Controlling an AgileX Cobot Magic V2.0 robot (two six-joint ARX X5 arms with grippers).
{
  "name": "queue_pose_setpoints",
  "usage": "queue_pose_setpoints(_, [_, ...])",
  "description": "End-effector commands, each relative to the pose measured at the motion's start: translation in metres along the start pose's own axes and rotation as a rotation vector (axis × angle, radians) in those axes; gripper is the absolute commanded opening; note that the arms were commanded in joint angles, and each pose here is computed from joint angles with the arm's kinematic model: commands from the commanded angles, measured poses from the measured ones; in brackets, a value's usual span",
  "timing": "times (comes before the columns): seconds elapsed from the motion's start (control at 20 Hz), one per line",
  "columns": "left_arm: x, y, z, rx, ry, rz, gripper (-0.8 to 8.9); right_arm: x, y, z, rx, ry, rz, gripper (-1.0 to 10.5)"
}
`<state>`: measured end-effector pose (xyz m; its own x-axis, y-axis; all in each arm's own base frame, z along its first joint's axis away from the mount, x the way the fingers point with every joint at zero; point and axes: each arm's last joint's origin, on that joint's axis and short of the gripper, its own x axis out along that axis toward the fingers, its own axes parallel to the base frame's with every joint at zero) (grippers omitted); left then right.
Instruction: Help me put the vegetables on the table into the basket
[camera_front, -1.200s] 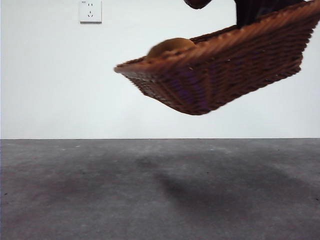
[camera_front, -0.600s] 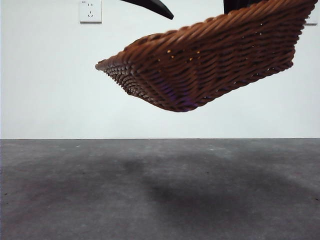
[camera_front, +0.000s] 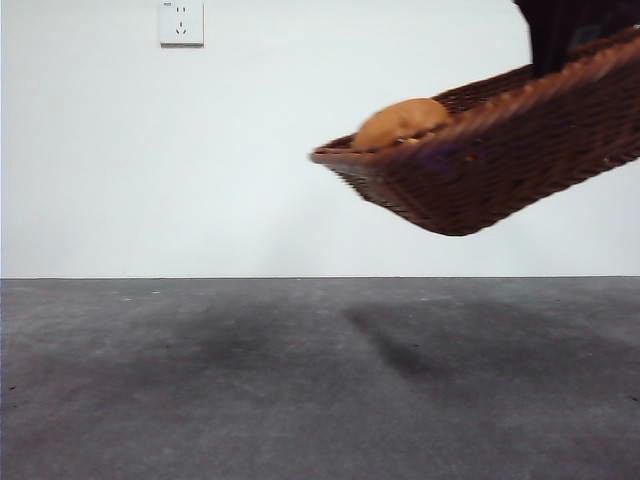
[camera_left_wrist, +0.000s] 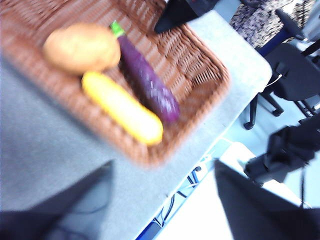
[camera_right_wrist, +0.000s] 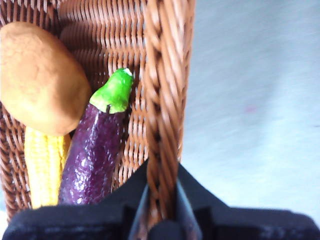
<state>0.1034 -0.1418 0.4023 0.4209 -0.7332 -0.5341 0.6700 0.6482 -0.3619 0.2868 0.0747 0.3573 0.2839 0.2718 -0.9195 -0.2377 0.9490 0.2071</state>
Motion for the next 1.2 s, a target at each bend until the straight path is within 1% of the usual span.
queue_pose_setpoints(0.05, [-0.023,-0.001,-0.005,0.054,-0.055,-0.018,-0.06,0.007,-0.023,0.008,0.024,-0.006,0.009,-0.1])
queue_pose_setpoints(0.15, [-0.044,-0.001,-0.010,0.112,-0.117,-0.036,-0.05,0.024,-0.048,0.017,0.050,0.020,0.066,-0.1])
queue_pose_setpoints(0.25, [-0.055,-0.001,-0.014,0.173,-0.135,-0.037,-0.05,0.046,-0.064,0.026,0.085,0.045,0.079,-0.1])
queue_pose_setpoints(0.3, [-0.058,0.000,-0.017,0.199,-0.128,-0.033,-0.05,0.057,-0.071,0.031,0.095,0.053,0.088,-0.1])
queue_pose_setpoints(0.45, [-0.063,0.003,-0.026,0.251,-0.061,-0.012,-0.05,0.094,-0.088,0.044,0.108,0.050,0.191,-0.1])
queue_pose_setpoints(0.6, [-0.062,0.006,-0.034,0.240,0.025,0.009,-0.05,0.131,-0.106,0.054,0.124,0.040,0.235,-0.1])
queue_pose_setpoints(0.85, [-0.066,0.010,-0.044,0.194,0.108,0.034,-0.05,0.184,-0.127,0.055,0.165,0.104,0.247,-0.1])
queue_pose_setpoints(0.95, [-0.067,0.010,-0.046,0.192,0.124,0.038,-0.05,0.192,-0.132,0.054,0.166,0.107,0.246,-0.1])
queue_pose_setpoints(1.1, [-0.066,0.011,-0.045,0.204,0.120,0.044,-0.05,0.185,-0.131,0.061,0.150,0.054,0.239,0.1])
queue_pose_setpoints(1.15, [-0.066,0.011,-0.045,0.211,0.111,0.065,-0.05,0.179,-0.130,0.065,0.151,0.033,0.230,1.1])
queue_pose_setpoints(1.2, [-0.066,0.012,-0.044,0.215,0.105,0.088,-0.05,0.173,-0.130,0.070,0.170,0.025,0.202,2.9])
